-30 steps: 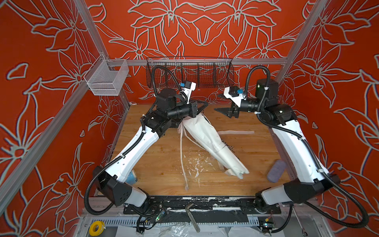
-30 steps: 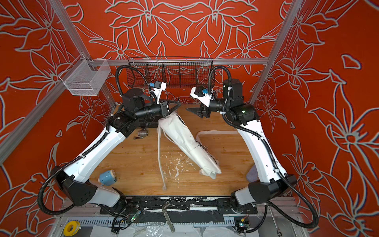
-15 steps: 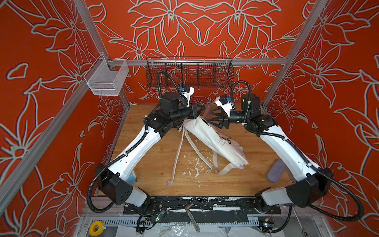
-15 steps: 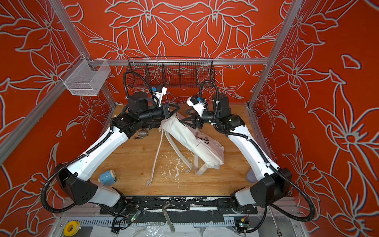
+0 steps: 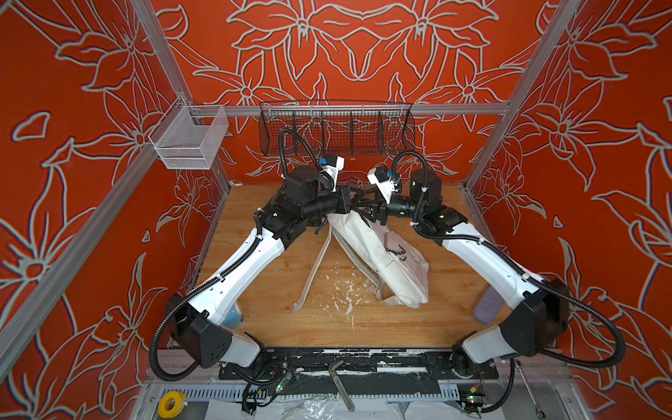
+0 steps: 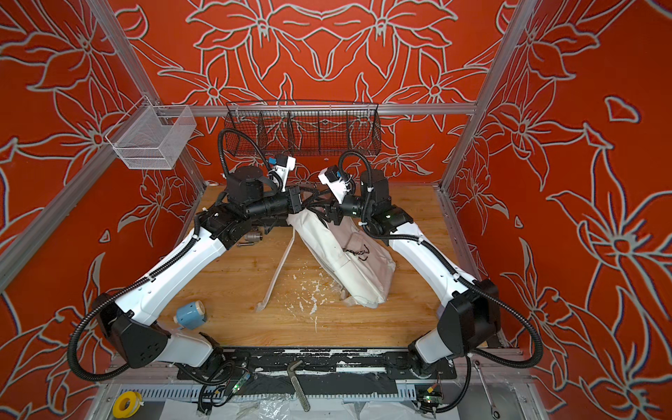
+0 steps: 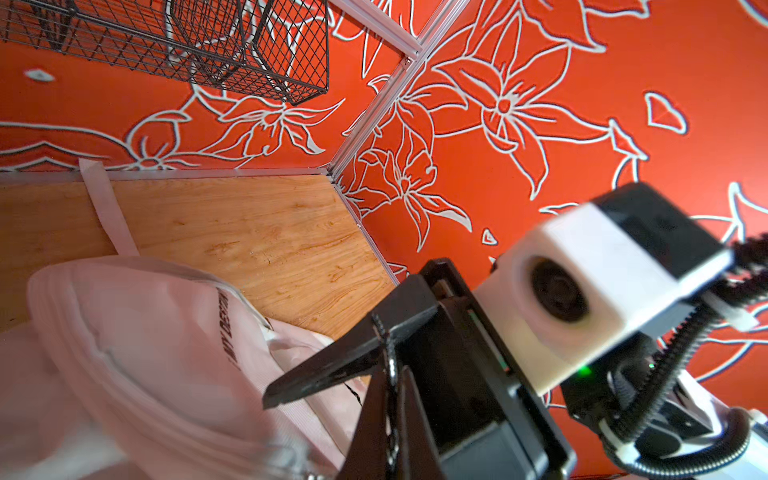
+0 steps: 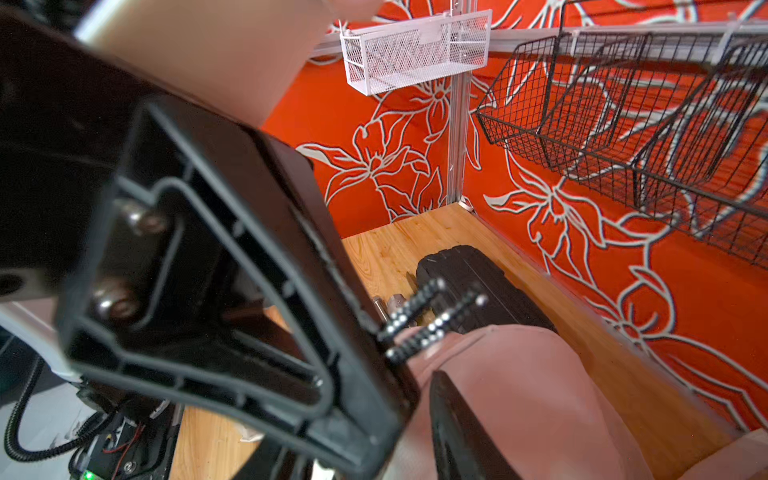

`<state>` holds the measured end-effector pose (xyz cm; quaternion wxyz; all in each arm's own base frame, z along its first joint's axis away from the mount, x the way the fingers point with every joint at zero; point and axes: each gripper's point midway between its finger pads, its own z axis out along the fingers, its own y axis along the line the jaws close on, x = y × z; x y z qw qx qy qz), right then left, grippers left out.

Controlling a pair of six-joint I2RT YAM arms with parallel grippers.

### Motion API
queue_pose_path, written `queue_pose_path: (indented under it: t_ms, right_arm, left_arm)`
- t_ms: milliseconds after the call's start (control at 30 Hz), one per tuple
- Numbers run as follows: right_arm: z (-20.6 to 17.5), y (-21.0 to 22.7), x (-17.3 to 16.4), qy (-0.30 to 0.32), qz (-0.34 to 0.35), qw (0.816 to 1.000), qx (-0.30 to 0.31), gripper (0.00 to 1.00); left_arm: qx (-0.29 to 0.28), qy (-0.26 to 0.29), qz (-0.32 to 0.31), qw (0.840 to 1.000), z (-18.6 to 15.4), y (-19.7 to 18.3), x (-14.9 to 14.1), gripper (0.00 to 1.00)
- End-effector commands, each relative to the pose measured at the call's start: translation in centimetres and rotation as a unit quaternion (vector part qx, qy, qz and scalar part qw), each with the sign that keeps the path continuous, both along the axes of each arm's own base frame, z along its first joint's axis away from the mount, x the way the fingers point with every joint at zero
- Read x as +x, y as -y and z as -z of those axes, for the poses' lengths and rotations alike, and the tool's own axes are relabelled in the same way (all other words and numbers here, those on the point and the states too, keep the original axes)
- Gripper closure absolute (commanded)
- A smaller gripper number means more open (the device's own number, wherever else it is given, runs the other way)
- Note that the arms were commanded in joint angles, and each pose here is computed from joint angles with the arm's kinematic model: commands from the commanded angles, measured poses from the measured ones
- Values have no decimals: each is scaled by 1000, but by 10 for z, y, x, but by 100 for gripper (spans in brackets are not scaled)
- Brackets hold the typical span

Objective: Pack books, pencil case, and school supplies into a backpack
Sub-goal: Zip the student bag at the center of the table.

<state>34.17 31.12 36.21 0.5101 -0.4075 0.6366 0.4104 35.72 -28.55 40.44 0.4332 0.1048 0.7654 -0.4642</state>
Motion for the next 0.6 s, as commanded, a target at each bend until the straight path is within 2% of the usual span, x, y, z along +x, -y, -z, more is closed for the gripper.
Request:
queue_pose_path:
  t_ms: [0,67,167,200,267,300,333,433,500,567]
  right_arm:
    - [-16,-7,6,31,18,998,43,69]
    - [-18,-7,5,41,25,998,49,83]
    - [-16,-6,2,48,30,997,52,97]
    - [-14,-5,0,48,29,997,51,98]
    - [-8,-4,-2,44,31,997,47,100]
    - [-4,-4,-2,43,30,998,43,100]
    - [1,-3,-3,39,29,998,38,100]
    - [15,-4,-7,23,20,999,25,100]
    - [24,-4,-8,15,20,999,20,100]
    - [34,-4,-7,7,21,1000,20,100]
  left_arm:
    - [-31,49,1,998,-39,-4,-13,100]
    - [-21,45,-5,999,-34,-6,-13,100]
    - [-6,44,-14,999,-28,-11,-13,100]
    - [1,46,-17,999,-26,-13,-13,94]
    - [24,54,-26,998,-22,-18,-14,45]
    - [39,58,-38,997,-20,-24,-13,17]
    - [57,62,-55,995,-16,-33,-11,2]
    - [72,56,-115,989,-3,-78,-2,3]
    - [52,27,-152,987,13,-112,3,3]
    - [35,-35,-177,983,44,-138,8,3]
